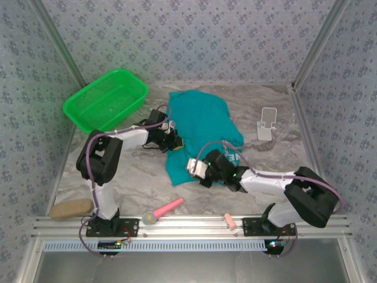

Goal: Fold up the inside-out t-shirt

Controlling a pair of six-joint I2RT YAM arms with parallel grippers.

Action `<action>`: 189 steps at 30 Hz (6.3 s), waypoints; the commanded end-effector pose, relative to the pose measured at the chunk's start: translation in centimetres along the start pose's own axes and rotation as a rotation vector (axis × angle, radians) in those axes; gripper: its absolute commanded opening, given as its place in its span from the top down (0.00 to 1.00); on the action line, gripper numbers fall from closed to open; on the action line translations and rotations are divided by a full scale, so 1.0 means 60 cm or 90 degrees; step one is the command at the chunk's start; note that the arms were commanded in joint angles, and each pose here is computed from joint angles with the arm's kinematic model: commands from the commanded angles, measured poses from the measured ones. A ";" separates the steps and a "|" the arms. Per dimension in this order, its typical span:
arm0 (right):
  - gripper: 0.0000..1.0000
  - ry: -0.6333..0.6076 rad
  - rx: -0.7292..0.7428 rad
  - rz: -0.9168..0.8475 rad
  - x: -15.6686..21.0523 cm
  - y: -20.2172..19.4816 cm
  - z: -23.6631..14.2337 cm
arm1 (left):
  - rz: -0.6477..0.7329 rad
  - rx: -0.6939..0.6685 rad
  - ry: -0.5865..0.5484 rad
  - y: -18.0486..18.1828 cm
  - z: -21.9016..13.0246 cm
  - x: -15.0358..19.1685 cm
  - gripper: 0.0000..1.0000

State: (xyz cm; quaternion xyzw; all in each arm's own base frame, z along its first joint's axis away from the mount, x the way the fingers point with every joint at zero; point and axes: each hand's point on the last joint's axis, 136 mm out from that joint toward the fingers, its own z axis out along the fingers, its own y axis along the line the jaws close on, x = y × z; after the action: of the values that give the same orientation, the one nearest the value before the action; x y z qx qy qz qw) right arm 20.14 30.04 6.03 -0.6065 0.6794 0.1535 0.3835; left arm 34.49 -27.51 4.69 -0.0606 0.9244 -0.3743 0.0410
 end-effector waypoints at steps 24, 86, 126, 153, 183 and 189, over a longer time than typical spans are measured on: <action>0.55 0.033 0.181 0.482 0.005 -0.163 0.021 | 0.081 -0.052 0.095 -0.023 -0.008 0.124 0.58; 0.97 0.105 -0.072 0.930 0.021 -0.264 -0.044 | 0.935 -0.070 -0.107 -0.007 0.005 0.259 0.96; 1.00 0.142 0.077 0.841 0.043 -0.238 -0.089 | 0.724 0.057 -0.120 -0.112 -0.059 0.244 1.00; 0.58 0.099 0.073 0.866 0.097 -0.186 -0.083 | 0.604 0.020 -0.032 -0.137 -0.018 0.216 0.62; 1.00 0.027 -0.015 0.938 -0.138 -0.313 -0.167 | 0.224 -0.254 -0.175 0.115 0.001 0.017 0.61; 0.99 0.056 -0.081 1.008 -0.144 -0.302 -0.121 | 0.222 -0.251 -0.164 0.129 0.011 0.027 0.62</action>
State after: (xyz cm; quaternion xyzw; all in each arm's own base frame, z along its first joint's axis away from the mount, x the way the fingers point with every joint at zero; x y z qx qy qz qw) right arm 35.24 26.30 22.69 0.0003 0.9102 0.3826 0.1586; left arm 34.88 -24.91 2.78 0.0586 0.9388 -0.2083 0.2680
